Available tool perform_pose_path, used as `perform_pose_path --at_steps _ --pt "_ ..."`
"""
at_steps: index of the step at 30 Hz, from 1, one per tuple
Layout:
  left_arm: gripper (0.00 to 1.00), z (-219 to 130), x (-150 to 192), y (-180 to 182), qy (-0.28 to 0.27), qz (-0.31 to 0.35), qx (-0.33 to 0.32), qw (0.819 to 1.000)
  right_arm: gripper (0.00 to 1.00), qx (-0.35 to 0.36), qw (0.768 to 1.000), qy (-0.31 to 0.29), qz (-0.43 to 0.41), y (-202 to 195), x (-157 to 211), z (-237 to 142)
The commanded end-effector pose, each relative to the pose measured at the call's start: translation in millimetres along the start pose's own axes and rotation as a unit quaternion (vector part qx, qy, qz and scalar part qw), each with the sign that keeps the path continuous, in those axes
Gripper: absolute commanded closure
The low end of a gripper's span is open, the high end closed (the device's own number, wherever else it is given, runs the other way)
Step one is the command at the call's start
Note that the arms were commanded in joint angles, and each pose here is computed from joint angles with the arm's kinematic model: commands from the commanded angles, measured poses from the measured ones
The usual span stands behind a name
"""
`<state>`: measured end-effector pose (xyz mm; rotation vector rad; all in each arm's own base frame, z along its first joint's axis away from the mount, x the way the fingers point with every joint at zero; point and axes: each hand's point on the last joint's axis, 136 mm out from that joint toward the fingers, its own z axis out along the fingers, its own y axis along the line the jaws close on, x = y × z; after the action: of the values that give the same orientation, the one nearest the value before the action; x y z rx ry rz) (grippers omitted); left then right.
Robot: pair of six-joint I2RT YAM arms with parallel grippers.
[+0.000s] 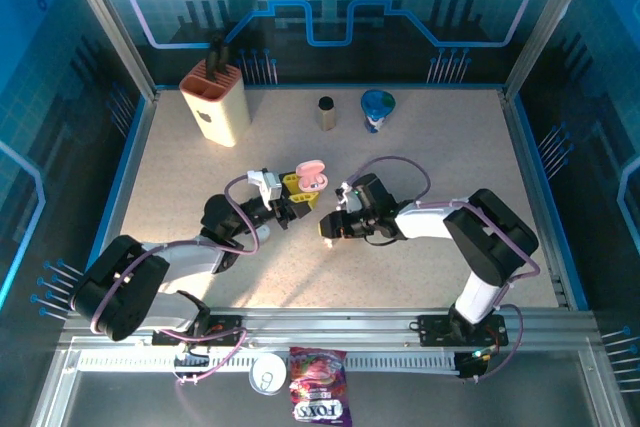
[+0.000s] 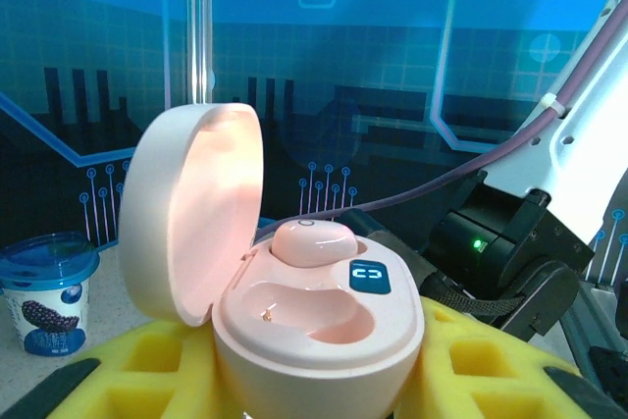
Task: Insert the wireless bluetooth earbuds into the charging case
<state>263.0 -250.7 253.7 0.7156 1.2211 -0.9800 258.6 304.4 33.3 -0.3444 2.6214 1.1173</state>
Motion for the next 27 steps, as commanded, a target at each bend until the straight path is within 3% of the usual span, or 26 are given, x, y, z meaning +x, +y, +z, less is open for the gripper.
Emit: perform_pose_path --at_steps 1,27 --pt "0.71 -2.5 -4.1 2.0 -0.010 0.011 -0.007 1.000 0.47 -0.005 0.999 0.034 -0.014 4.0 13.0 8.3" --pt "0.70 -0.6 3.0 4.2 -0.002 0.010 -0.006 1.000 0.70 0.005 0.997 0.076 -0.006 3.7 35.8 5.3"
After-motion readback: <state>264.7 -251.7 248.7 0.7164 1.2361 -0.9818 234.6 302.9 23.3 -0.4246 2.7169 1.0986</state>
